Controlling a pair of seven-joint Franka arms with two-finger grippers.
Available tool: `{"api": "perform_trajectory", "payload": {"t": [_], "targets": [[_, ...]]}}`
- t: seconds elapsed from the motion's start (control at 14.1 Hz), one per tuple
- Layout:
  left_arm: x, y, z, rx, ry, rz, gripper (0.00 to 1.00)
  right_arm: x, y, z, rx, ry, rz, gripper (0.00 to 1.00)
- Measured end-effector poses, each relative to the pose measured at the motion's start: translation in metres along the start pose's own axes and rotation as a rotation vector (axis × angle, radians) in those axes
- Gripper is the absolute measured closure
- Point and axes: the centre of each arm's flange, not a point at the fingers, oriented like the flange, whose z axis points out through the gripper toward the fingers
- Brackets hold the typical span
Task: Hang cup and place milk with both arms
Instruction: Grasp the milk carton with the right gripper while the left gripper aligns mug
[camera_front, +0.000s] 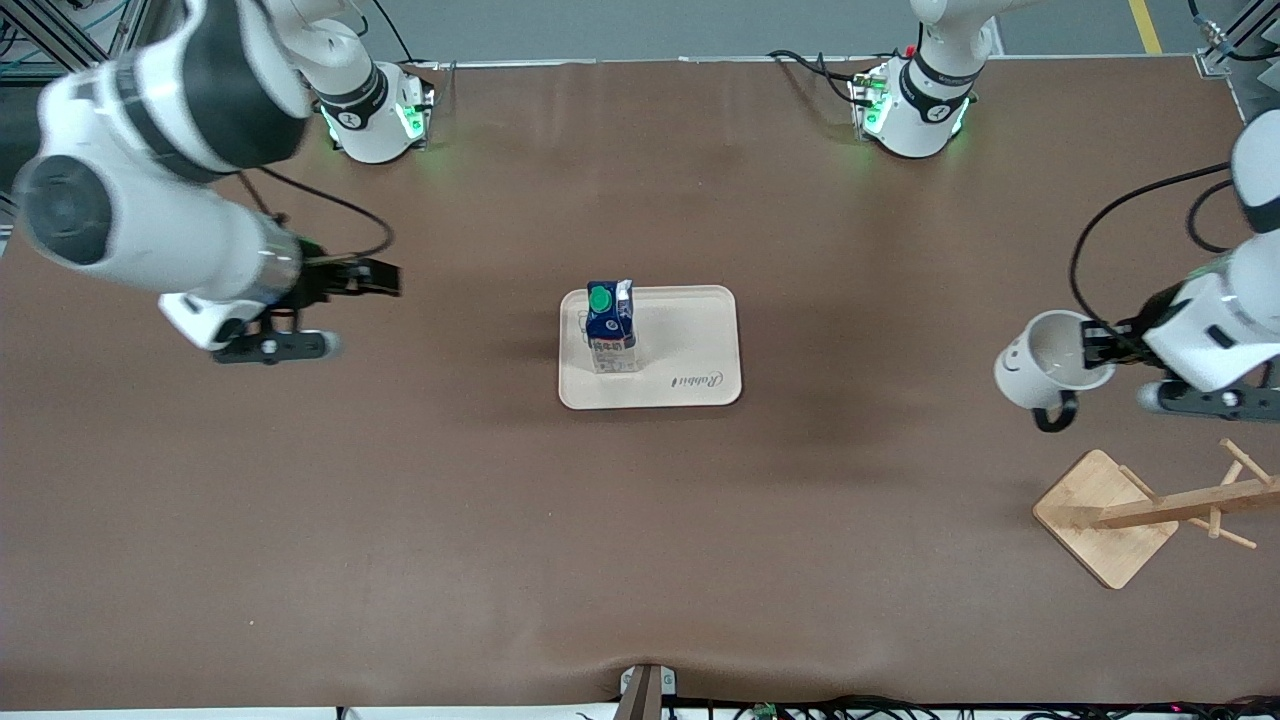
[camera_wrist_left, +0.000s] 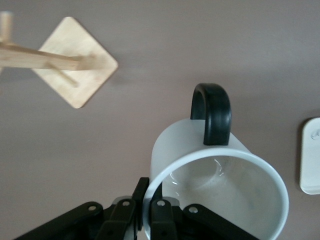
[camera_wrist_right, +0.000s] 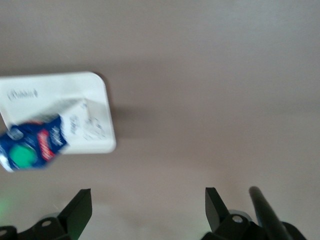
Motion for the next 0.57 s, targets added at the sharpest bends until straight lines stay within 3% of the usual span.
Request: {"api": "perform_trajectory", "payload": {"t": [0.28,0.57], "targets": [[-0.008,-0.079,-0.005,-0.002,0.043,-0.030,0.93,-0.025,-0.112,0.056,-0.022,0.054,0.030,0.00],[-0.012,-0.126,-0.005,-0.001,0.098,0.015,0.93,-0.044,-0.178,0.104,-0.026,0.092,0.072,0.00]]}}
